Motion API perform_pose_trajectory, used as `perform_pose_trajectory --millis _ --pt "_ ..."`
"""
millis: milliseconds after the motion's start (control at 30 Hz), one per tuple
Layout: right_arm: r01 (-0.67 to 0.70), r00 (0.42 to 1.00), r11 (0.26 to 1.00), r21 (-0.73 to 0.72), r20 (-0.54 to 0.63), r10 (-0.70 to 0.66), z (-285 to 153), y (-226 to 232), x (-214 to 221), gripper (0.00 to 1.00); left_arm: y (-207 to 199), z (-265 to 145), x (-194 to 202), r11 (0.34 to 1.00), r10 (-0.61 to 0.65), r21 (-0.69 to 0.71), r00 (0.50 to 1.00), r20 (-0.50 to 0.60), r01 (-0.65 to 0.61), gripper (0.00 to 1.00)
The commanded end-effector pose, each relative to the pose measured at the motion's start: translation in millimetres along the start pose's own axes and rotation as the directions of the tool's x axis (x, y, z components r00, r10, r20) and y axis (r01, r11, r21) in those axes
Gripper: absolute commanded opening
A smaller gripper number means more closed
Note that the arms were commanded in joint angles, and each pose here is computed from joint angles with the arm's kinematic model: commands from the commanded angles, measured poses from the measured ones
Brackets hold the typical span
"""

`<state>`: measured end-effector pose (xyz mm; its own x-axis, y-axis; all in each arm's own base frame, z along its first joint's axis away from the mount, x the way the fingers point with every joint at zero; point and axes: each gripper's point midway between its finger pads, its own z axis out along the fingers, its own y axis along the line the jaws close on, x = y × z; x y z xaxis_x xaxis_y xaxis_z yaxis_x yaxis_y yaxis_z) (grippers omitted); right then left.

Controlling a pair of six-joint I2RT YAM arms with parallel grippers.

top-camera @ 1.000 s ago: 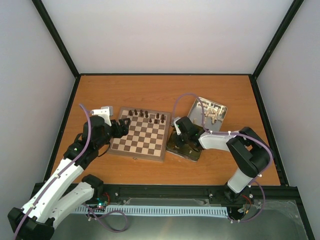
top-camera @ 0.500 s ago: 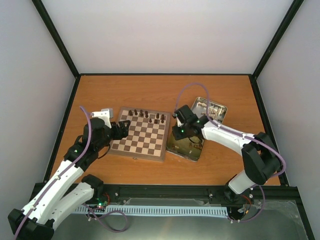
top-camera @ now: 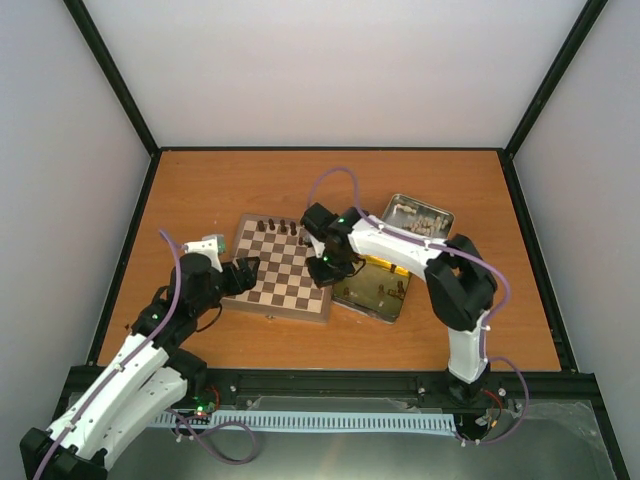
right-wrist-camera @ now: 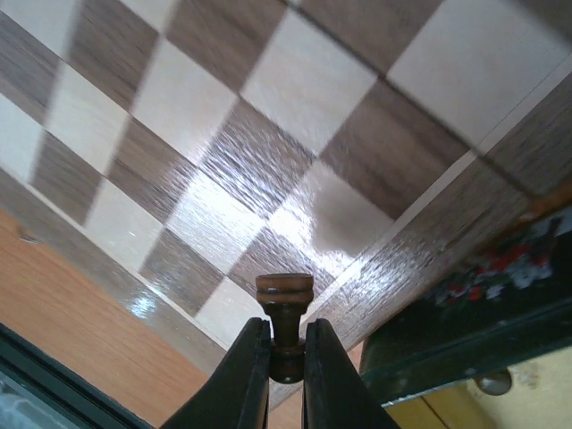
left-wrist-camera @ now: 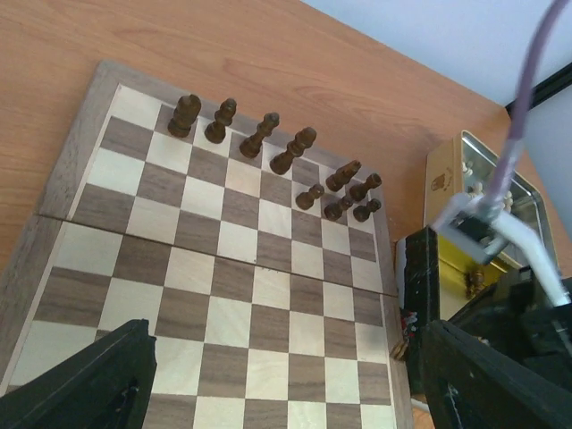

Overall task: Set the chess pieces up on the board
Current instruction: Place the chess piece on the chessboard, then pick up the chess piece from the chessboard.

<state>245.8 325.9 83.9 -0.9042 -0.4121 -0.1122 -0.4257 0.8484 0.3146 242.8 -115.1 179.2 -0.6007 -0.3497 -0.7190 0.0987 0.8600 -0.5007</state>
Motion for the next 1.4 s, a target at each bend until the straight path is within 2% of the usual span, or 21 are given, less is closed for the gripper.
perform_pose_trajectory --millis 0,200,367,667,1000,1200,1367 --pt "-0.006 0.986 0.999 0.048 -0.165 0.014 1 2 26 0.03 -5 -3 -6 0.999 -0.03 0.038 0.999 0.042 0.029 0.82" --pt "0.042 0.966 0.995 0.091 -0.26 -0.017 18 9 31 0.06 -1 -3 -4 1.0 -0.014 0.027 0.999 0.052 0.012 0.82" --pt "0.051 0.957 0.991 0.124 -0.289 -0.013 22 6 30 0.11 -2 -4 -5 0.999 -0.008 0.038 0.998 0.057 0.006 0.82" --pt "0.052 0.961 0.992 0.112 -0.275 -0.019 22 14 18 0.22 -2 -4 -6 0.999 -0.004 0.036 0.998 0.069 0.001 0.82" --pt "0.039 0.975 0.989 0.146 -0.22 -0.006 20 8 14 0.27 -2 -3 -6 0.999 -0.001 0.036 0.998 0.066 -0.002 0.82" --pt "0.047 0.977 0.993 0.112 -0.211 -0.023 28 14 18 0.25 -1 -2 -5 0.999 0.0 0.033 0.998 0.063 -0.002 0.82" --pt "0.04 0.988 0.993 0.115 -0.151 -0.022 26 15 7 0.09 -2 -4 -5 0.999 -0.002 0.035 0.998 0.06 0.0 0.82"
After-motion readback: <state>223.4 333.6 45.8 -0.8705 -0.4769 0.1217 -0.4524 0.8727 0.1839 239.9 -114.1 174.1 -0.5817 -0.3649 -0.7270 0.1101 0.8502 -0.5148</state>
